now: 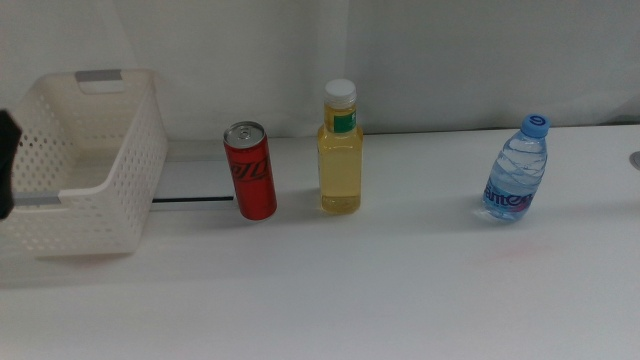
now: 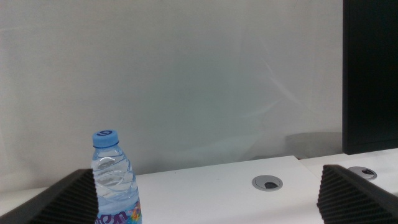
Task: Use arms to grab the bottles and put them into the dustbin to the left of the table.
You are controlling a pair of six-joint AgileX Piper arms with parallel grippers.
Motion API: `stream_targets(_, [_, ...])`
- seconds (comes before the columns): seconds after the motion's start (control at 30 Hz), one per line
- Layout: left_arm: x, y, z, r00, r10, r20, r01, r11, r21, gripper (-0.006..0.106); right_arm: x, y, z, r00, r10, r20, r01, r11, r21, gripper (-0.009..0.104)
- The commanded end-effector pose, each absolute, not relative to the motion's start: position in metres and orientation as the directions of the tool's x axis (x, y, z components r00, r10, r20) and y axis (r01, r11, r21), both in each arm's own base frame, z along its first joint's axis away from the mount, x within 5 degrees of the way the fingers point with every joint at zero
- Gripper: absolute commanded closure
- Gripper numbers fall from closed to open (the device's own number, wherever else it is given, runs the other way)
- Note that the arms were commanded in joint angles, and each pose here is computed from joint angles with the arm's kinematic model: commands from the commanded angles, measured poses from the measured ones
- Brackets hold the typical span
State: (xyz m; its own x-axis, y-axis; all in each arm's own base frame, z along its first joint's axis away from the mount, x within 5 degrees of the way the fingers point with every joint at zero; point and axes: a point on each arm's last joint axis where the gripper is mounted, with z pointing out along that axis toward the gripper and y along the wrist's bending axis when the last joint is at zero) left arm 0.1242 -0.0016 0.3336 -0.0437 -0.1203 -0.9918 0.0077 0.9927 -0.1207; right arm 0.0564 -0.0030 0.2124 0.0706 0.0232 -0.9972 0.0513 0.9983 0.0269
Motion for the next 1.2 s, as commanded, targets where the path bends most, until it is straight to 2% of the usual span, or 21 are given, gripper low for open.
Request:
stream_targets(0.0, [0.144, -0.003, 0.334, -0.065, -0.154, -0.986, 0.011, 0.988, -0.155, 0.010, 0.055, -0.003, 0.202, 0.074, 0.016, -0.997, 0.057, 0.998, 0.020, 0.001])
stream_targets(0.23, [0.183, -0.023, 0.318, -0.116, -0.125, -0.985, 0.113, 0.984, -0.138, 0.010, 0.055, -0.003, 0.202, 0.074, 0.016, -0.997, 0.057, 0.998, 0.020, 0.001])
stream_targets(0.33, [0.196, -0.043, 0.307, -0.143, -0.047, -0.989, 0.206, 0.976, -0.076, 0.010, 0.055, -0.003, 0.202, 0.074, 0.016, -0.997, 0.057, 0.998, 0.020, 0.001])
stream_targets(0.47, [0.213, -0.059, 0.287, -0.199, 0.015, -0.980, 0.264, 0.964, -0.039, 0.010, 0.055, -0.003, 0.202, 0.074, 0.016, -0.997, 0.057, 0.998, 0.020, 0.001])
stream_targets(0.5, [0.223, -0.063, 0.273, -0.249, 0.029, -0.968, 0.267, 0.963, -0.040, 0.010, 0.055, -0.003, 0.202, 0.074, 0.016, -0.997, 0.057, 0.998, 0.020, 0.001])
stream_targets(0.6, [0.237, -0.067, 0.254, -0.301, 0.043, -0.953, 0.266, 0.963, -0.041, 0.010, 0.055, -0.003, 0.202, 0.074, 0.016, -0.997, 0.057, 0.998, 0.020, 0.001])
stream_targets(0.77, [0.258, -0.073, 0.229, -0.300, 0.040, -0.953, 0.272, 0.961, -0.045, 0.010, 0.055, -0.003, 0.202, 0.074, 0.016, -0.997, 0.057, 0.998, 0.020, 0.001])
stream_targets(0.93, [0.275, -0.078, 0.191, -0.350, 0.052, -0.935, 0.273, 0.961, -0.049, 0.010, 0.055, -0.003, 0.201, 0.071, 0.016, -0.997, 0.057, 0.998, 0.020, 0.001])
stream_targets(1.17, [0.295, -0.085, 0.147, -0.282, 0.026, -0.959, 0.284, 0.957, -0.058, 0.011, 0.055, -0.003, 0.201, 0.070, 0.016, -0.997, 0.057, 0.998, 0.020, 0.001])
